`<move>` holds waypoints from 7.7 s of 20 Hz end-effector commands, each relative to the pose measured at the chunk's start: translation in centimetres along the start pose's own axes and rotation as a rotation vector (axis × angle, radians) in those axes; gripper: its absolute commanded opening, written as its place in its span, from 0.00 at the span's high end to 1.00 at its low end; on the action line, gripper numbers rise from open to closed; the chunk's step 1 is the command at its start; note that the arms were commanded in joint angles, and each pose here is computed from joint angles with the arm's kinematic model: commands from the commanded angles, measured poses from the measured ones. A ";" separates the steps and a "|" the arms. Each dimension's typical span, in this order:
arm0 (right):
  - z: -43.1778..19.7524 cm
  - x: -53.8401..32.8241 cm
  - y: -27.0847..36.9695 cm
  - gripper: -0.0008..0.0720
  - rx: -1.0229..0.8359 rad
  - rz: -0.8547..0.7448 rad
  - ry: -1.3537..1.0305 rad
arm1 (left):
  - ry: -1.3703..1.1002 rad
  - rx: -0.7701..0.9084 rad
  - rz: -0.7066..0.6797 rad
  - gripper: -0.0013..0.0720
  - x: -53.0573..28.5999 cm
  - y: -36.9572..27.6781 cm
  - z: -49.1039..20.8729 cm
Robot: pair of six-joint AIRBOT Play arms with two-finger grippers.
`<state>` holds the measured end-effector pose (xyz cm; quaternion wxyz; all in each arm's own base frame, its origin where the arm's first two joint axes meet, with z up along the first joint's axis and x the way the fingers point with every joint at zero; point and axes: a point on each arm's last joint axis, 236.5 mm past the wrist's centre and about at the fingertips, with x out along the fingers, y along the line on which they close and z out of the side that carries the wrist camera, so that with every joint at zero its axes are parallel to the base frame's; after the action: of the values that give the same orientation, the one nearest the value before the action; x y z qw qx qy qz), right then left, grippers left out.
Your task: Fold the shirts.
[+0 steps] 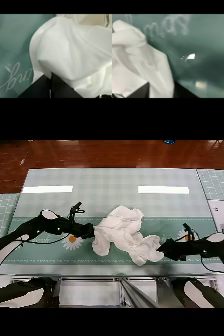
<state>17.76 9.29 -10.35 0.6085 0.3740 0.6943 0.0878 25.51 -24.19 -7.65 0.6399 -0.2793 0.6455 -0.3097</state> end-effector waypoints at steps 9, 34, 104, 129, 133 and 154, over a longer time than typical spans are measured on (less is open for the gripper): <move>9.8 -17.7 24.0 0.96 -0.619 0.151 -0.507 | -0.520 0.255 -0.192 0.96 -18.2 -13.9 14.1; -8.2 -41.2 26.9 0.96 -0.891 -0.177 -1.119 | -1.042 0.654 0.401 0.96 -42.2 -25.4 -3.9; 12.4 -4.7 -1.0 0.78 0.197 0.134 -0.332 | -0.273 -0.400 0.138 0.96 -10.2 11.1 0.2; -7.9 -49.0 30.8 0.96 -0.904 -0.190 -1.380 | -1.385 0.818 0.541 0.96 -52.9 -32.9 -3.0; -9.5 -48.1 30.0 0.96 -0.897 -0.206 -1.351 | -1.253 0.747 0.611 0.96 -50.4 -29.8 -5.1; 31.4 -18.7 14.6 0.96 -0.361 0.052 -0.600 | -0.599 -0.119 0.300 0.96 -20.3 6.8 28.0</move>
<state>47.62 -1.55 8.97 0.8529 0.2544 0.4414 0.1138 49.95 -5.17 4.70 0.8366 -0.2669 0.4691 -0.0937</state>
